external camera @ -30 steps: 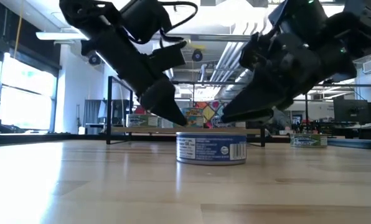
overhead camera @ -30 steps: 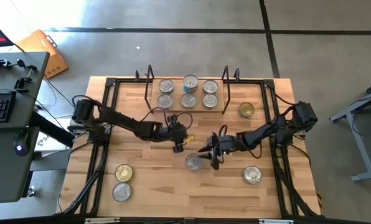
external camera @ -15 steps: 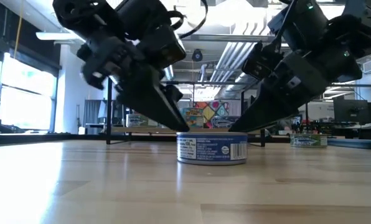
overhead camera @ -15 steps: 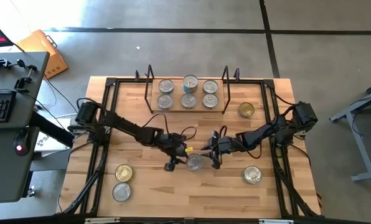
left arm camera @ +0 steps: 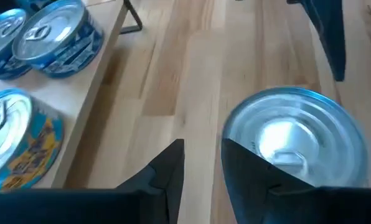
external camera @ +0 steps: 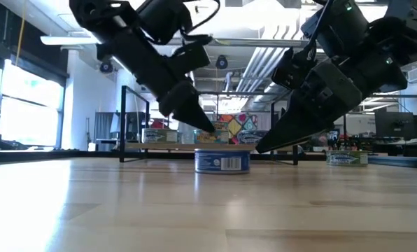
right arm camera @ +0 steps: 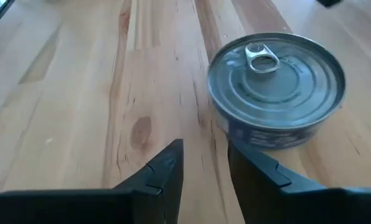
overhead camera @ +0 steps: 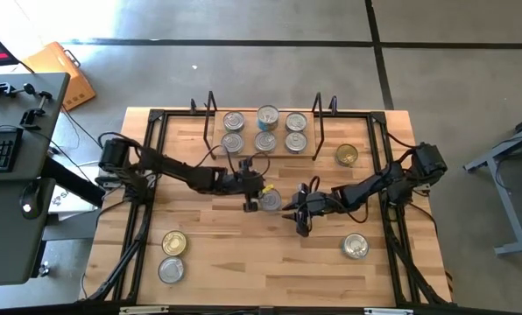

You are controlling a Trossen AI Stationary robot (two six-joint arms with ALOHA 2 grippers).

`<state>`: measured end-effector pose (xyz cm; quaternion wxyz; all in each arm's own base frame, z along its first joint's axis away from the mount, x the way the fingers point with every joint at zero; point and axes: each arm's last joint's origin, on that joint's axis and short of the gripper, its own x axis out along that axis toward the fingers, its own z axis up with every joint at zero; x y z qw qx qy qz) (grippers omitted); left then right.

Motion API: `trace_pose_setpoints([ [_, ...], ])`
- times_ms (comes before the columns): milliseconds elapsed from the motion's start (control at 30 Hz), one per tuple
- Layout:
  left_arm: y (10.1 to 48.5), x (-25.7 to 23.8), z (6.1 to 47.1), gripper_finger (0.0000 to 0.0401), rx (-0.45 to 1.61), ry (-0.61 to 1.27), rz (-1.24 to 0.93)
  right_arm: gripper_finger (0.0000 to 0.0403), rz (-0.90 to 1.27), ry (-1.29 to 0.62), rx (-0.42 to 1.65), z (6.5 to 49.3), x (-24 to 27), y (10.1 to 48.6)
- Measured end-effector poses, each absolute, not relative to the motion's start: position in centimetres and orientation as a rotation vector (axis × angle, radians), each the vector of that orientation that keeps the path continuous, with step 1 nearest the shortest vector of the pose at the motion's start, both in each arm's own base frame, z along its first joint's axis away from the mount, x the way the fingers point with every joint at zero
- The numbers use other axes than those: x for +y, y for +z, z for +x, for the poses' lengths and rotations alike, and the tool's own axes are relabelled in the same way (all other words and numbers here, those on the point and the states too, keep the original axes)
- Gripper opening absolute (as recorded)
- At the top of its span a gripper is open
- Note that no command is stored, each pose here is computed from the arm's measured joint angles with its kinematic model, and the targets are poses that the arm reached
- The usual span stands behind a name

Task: Stack canned seafood by type on shelf
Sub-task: Stack the blue tuna can on top of the blue tuna can on the shelf

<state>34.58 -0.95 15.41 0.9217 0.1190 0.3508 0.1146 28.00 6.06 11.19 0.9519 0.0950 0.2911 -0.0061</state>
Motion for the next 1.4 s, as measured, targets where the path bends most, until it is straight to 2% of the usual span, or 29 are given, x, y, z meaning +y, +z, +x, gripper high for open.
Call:
trace_pose_setpoints([
  [200,16.7,-2.2,34.3,0.0097,0.68,0.101,0.208,0.0119,0.174,-0.052,0.623,27.8,5.9,10.9],
  [300,16.2,-3.0,34.6,0.0097,0.668,0.042,0.195,0.0119,0.157,-0.176,0.669,27.4,5.5,10.4],
  [500,14.2,-3.2,35.6,0.0097,0.651,0.064,0.135,0.0119,0.202,-0.422,0.704,26.7,4.3,9.7],
  [633,13.2,-2.0,36.5,0.0097,0.674,0.135,0.029,0.0119,0.221,-0.442,0.703,26.7,3.9,9.7],
  [767,12.5,-0.5,37.7,0.0097,0.688,0.13,-0.07,0.0119,0.233,-0.447,0.699,26.7,3.8,9.7],
  [967,12.7,-0.4,39.3,0.0097,0.671,-0.117,0.057,0.0119,0.226,-0.445,0.706,26.7,3.8,9.6],
  [1167,17.0,-2.2,39.4,0.0097,0.638,-0.16,0.096,0.0119,0.224,-0.442,0.701,26.8,3.8,9.7],
  [1400,16.4,-5.7,36.2,0.0097,0.914,-0.194,0.094,0.0119,0.254,-0.479,0.621,27.5,2.1,10.2],
])
